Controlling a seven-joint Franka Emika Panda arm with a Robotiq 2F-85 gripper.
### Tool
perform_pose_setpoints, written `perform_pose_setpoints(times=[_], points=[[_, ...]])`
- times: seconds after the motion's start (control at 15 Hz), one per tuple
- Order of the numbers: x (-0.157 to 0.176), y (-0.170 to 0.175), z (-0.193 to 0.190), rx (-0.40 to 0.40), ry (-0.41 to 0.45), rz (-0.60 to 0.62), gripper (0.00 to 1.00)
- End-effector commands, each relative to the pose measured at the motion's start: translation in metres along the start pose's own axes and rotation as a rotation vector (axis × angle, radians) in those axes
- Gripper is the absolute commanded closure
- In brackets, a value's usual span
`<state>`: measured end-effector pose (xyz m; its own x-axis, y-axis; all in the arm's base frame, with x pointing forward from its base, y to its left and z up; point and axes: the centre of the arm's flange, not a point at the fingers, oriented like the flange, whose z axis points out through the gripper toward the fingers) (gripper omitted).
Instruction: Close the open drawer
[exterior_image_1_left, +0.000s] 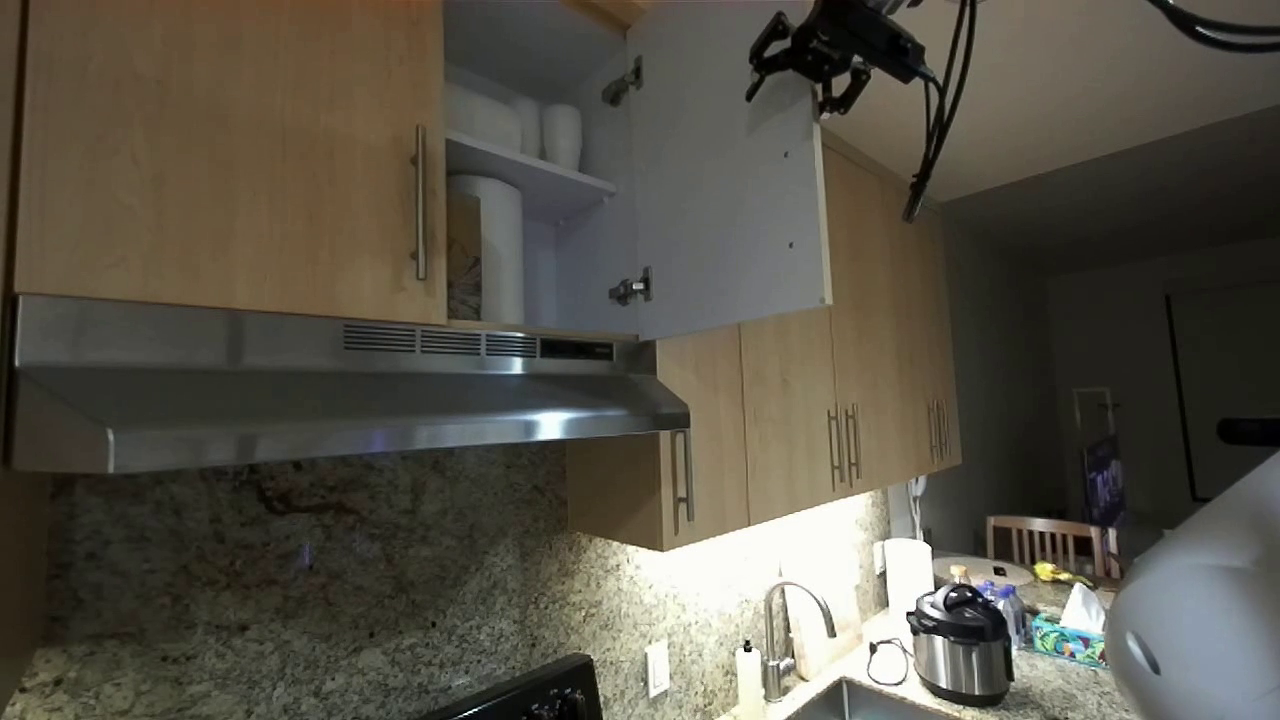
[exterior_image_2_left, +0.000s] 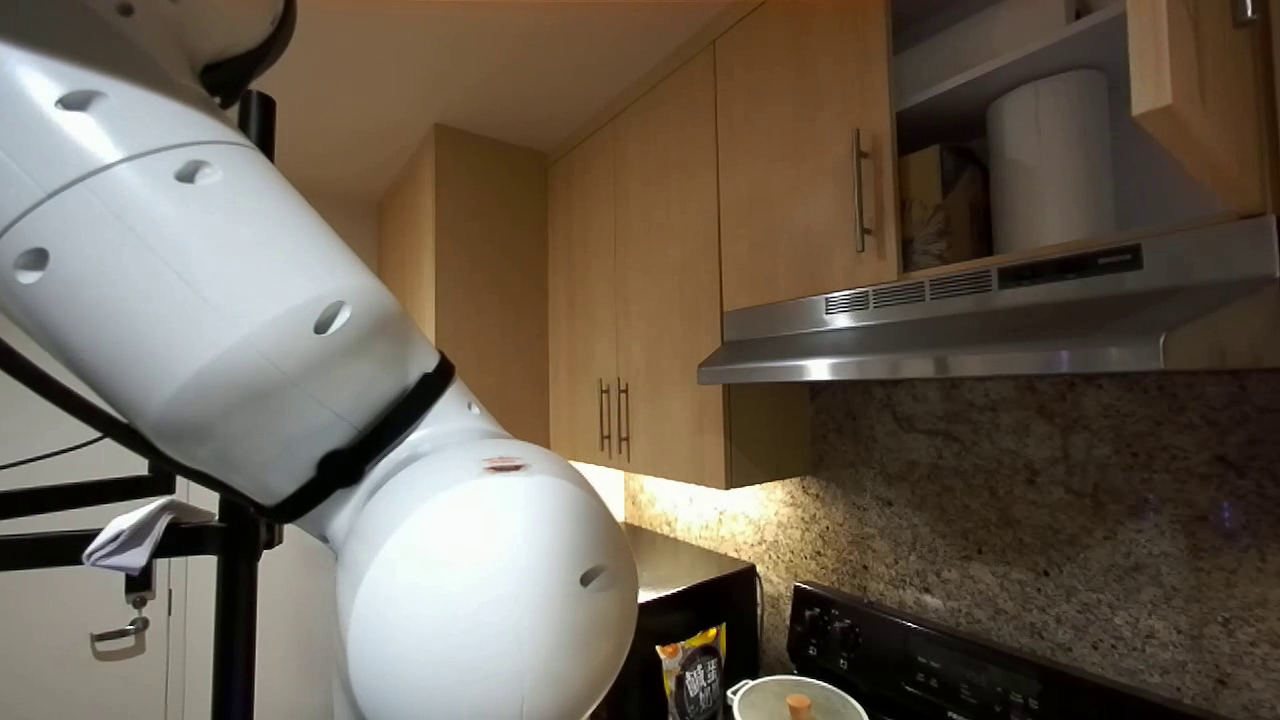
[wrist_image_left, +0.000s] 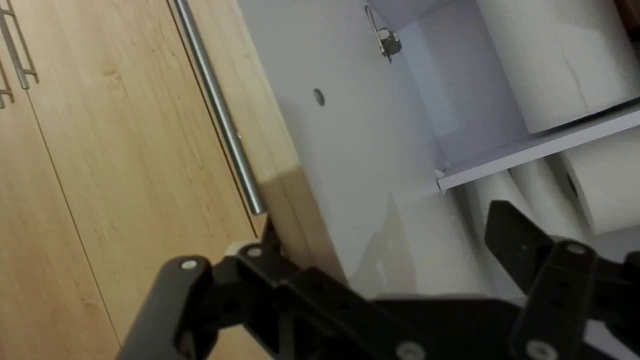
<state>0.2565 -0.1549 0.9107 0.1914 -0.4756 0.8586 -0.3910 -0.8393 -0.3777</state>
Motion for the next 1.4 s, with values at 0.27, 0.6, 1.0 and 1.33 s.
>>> perform_pose_setpoints(times=[0.27,0.6,1.0,1.33], points=[[-0.007,-0.017,-0.007,0.130,-0.013,-0.040,0.00],[-0.012,-0.029,0.000,0.168,-0.043,-0.059,0.00],[-0.018,-0.051,0.003,0.190,-0.068,-0.112,0.00],[-0.026,-0.078,0.006,0.233,-0.096,-0.174,0.00]])
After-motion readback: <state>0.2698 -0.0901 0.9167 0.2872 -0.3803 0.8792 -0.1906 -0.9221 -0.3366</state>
